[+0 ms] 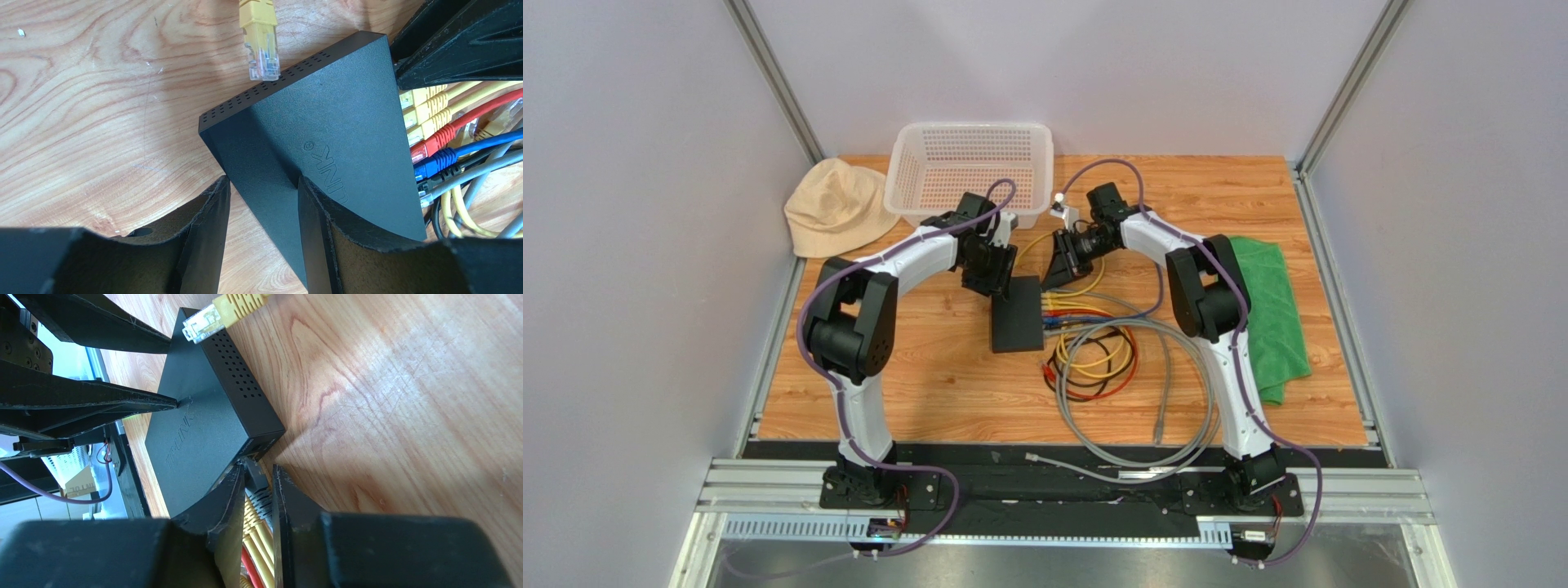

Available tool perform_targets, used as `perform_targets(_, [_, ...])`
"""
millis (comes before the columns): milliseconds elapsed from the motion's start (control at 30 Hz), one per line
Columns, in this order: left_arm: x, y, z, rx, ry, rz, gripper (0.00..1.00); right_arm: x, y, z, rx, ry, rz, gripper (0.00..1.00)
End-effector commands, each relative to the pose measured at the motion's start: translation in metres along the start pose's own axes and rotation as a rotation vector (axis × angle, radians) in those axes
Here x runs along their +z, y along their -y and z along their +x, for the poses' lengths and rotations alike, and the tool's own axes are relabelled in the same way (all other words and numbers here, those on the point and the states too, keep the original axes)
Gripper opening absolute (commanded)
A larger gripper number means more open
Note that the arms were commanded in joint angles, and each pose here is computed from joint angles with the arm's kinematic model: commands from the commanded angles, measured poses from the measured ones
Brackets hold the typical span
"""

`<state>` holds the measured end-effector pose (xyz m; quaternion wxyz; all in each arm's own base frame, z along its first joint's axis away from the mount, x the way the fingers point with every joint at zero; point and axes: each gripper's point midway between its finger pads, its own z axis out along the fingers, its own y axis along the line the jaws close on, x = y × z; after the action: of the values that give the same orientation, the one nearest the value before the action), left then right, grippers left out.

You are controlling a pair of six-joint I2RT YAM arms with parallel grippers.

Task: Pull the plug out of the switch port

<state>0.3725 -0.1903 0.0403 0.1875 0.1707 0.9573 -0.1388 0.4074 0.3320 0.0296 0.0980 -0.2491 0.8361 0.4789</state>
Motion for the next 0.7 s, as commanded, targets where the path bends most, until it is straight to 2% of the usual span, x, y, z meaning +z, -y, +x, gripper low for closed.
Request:
perform_targets(0, [0.012, -0.007, 0.002, 0.037, -0.019, -0.042, 0.53, 0.022, 0.029, 0.022, 0.005, -0.064, 0.117, 0.1])
perform_targets(100, [0.012, -0.008, 0.002, 0.039, -0.018, -0.042, 0.53, 0.019, 0.024, 0.022, -0.042, -0.079, 0.09, 0.0])
perform_targets(367, [0.014, -0.01, 0.003, 0.048, -0.018, -0.05, 0.53, 0.008, 0.019, 0.028, -0.076, -0.135, 0.067, 0.0])
perform_targets(667, [0.018, -0.011, 0.006, 0.049, -0.03, -0.052, 0.52, -0.002, 0.026, 0.026, -0.127, -0.137, 0.1, 0.0])
